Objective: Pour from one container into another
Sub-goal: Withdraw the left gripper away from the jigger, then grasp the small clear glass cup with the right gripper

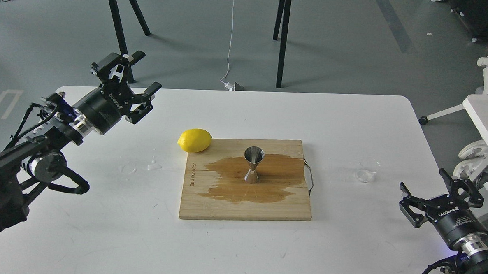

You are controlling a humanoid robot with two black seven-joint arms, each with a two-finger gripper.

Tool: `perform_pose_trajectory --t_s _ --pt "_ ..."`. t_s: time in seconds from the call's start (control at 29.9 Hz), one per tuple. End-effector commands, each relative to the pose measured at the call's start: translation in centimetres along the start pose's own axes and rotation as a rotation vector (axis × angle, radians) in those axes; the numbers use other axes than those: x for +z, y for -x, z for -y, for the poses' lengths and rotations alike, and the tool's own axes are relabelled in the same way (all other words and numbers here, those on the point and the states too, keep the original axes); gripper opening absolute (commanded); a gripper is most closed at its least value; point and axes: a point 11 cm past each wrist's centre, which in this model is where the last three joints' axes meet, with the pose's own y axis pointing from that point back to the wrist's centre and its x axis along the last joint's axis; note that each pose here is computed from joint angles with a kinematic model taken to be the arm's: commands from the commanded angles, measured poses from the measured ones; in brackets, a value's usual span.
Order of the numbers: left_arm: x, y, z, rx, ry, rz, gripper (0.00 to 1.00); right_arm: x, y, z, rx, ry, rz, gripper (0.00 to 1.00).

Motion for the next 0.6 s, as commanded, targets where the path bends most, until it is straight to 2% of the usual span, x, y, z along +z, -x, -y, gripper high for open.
perform_pose_trajectory --t_s 0.0,0.2,0.57 --pt "0.3 -0.4 -0.1 0.021 0.019 -0.027 0.87 1.1 0.7 1.7 -0.025 0.001 0.035 0.99" --pt "-0.1 -0.5 -0.4 0.026 0.01 -0.031 0.87 4.4 -0.3 4.3 0.066 0.05 0.128 0.99" --pt "-0.3 -0.7 -0.7 0.036 0.004 -0.028 0.88 6.5 -1.6 5.6 0.157 0.065 0.189 0.99"
